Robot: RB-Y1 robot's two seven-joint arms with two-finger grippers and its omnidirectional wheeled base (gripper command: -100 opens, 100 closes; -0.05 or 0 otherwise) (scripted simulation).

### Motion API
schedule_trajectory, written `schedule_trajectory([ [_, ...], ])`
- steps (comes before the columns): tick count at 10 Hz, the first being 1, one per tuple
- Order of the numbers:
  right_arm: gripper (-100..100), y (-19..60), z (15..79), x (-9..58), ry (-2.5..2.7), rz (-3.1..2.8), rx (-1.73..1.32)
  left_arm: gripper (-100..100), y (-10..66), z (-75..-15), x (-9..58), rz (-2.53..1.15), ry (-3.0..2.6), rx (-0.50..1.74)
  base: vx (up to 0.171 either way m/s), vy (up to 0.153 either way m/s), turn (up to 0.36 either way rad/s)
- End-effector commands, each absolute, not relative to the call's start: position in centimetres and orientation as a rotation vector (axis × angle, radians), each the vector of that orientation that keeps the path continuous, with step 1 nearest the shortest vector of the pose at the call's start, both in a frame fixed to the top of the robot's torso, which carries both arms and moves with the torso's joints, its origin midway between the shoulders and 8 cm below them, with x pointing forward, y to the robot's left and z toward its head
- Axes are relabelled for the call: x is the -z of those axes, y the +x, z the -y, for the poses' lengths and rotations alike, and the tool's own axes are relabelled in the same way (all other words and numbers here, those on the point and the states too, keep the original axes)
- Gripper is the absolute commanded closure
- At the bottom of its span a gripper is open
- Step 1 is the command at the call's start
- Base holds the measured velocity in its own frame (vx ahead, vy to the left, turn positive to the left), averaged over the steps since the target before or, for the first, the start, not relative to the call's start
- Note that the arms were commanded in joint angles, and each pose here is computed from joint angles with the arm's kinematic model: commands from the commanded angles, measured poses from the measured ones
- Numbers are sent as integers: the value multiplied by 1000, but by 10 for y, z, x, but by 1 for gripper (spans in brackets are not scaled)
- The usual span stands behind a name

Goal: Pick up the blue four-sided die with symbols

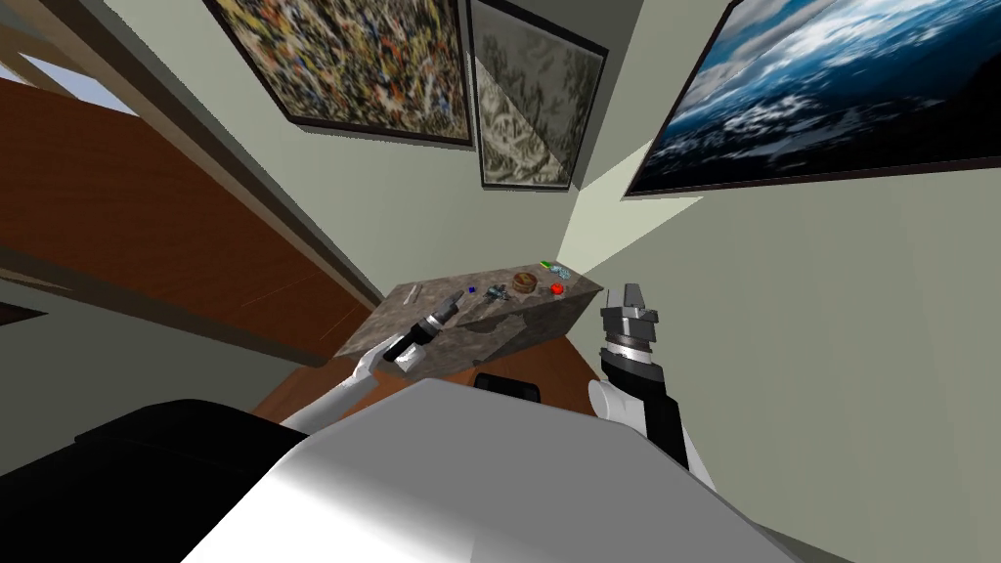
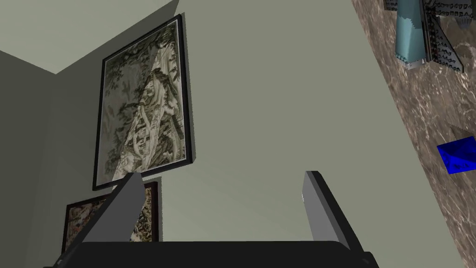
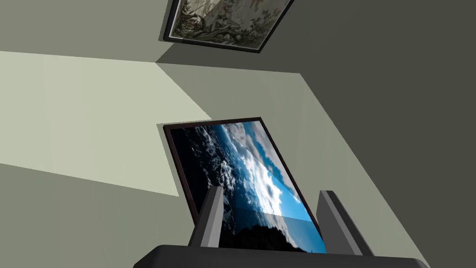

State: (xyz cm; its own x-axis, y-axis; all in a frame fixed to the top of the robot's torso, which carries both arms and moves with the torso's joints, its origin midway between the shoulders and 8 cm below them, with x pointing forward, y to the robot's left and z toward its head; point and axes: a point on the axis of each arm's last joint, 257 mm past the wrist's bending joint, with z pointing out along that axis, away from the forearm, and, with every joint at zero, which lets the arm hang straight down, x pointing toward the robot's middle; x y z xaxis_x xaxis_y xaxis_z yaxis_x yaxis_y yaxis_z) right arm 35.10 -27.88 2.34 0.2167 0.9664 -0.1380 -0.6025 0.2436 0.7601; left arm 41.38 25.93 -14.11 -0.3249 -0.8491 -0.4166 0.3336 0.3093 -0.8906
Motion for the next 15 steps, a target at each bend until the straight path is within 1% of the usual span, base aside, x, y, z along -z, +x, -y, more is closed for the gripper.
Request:
schedule_trajectory([
  [1, 0, 351, 279, -23, 642, -691, -1196, -100, 419, -272, 162, -1501, -529, 1264, -5, -31, -190],
  [2, 0, 351, 279, -23, 642, -691, -1196, -100, 419, -273, 162, -1512, -518, 1257, -3, -23, -84],
  [5, 0, 351, 279, -23, 642, -691, -1196, -100, 425, -299, 196, -1632, -555, 1174, 2, -25, -135],
  [6, 0, 351, 279, -23, 642, -691, -1196, -100, 425, -301, 196, -1641, -545, 1165, 9, -20, -81],
  [9, 0, 351, 279, -23, 642, -691, -1196, -100, 428, -333, 227, -1754, -584, 1062, 15, -27, -141],
  [10, 0, 351, 279, -23, 642, -691, -1196, -100, 428, -335, 226, -1760, -576, 1054, 14, -17, -79],
  [12, 0, 351, 279, -23, 642, -691, -1196, -100, 427, -368, 253, -1854, -622, 950, 31, -32, -202],
  [13, 0, 351, 279, -23, 642, -691, -1196, -100, 427, -375, 253, -1866, -611, 927, 40, -24, -90],
  [15, 0, 351, 279, -23, 642, -691, -1196, -100, 423, -416, 275, -1949, -656, 798, 51, -28, -194],
])
